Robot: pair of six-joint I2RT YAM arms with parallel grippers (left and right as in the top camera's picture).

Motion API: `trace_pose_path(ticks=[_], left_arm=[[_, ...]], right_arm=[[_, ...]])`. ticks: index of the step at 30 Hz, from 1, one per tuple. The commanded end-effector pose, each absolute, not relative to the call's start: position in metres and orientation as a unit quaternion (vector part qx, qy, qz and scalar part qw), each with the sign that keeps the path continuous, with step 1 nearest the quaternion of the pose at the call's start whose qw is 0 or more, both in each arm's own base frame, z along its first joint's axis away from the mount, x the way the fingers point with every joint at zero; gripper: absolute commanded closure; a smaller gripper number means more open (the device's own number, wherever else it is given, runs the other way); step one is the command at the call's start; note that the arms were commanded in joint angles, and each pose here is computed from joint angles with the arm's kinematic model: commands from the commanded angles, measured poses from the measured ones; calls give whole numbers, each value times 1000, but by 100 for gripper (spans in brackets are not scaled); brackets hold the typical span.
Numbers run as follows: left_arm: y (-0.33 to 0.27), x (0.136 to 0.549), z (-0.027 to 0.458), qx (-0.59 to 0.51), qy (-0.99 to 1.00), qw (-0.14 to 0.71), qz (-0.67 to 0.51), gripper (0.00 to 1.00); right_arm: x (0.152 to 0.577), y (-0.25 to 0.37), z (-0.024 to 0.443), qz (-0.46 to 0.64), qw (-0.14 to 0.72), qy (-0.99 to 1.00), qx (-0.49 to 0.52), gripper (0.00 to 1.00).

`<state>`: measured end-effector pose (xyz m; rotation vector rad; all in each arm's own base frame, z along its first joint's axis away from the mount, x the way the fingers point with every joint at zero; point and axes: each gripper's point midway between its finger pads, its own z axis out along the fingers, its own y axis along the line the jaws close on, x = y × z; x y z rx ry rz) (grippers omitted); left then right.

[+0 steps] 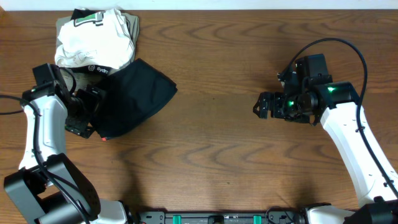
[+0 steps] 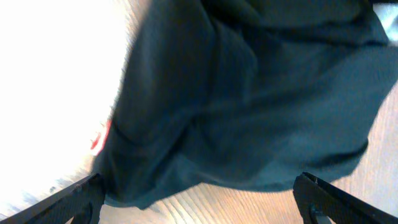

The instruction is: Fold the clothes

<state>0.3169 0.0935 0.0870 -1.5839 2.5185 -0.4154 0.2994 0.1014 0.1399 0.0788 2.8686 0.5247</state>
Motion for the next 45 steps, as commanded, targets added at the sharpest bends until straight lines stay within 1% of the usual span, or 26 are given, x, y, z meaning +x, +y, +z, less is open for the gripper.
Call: trace_pose_path(ticks=[1,5,11,15,19,22,28,33,45], left_arm=[[114,308,84,-533,836,76,-105,2],[119,306,86,-471,870,85,-122,2],[138,301,87,-445,882,102,-117,2],[149,308,87,-437,883,126,-114,2],[140,321,84,-400,893,137,-151,2],[137,326,74,-400,891,128,-171,2],[131,323,38,-409,890,76,-187,2],[126,321,17,-404,891,51,-200,2],[91,334,-24,-373,881,25,-289,2]], right_arm=[[298,106,139,184,107,977,26,1],[298,106,139,184,107,977,25,1],[298,106,139,184,108,977,22,1],[298,106,139,184,108,977,22,1],[297,106,139,185,105,977,24,1],[297,106,139,185,104,977,33,1],[297,106,139,186,102,976,40,1],[297,106,139,187,101,976,45,1],[297,106,139,187,101,976,48,1]])
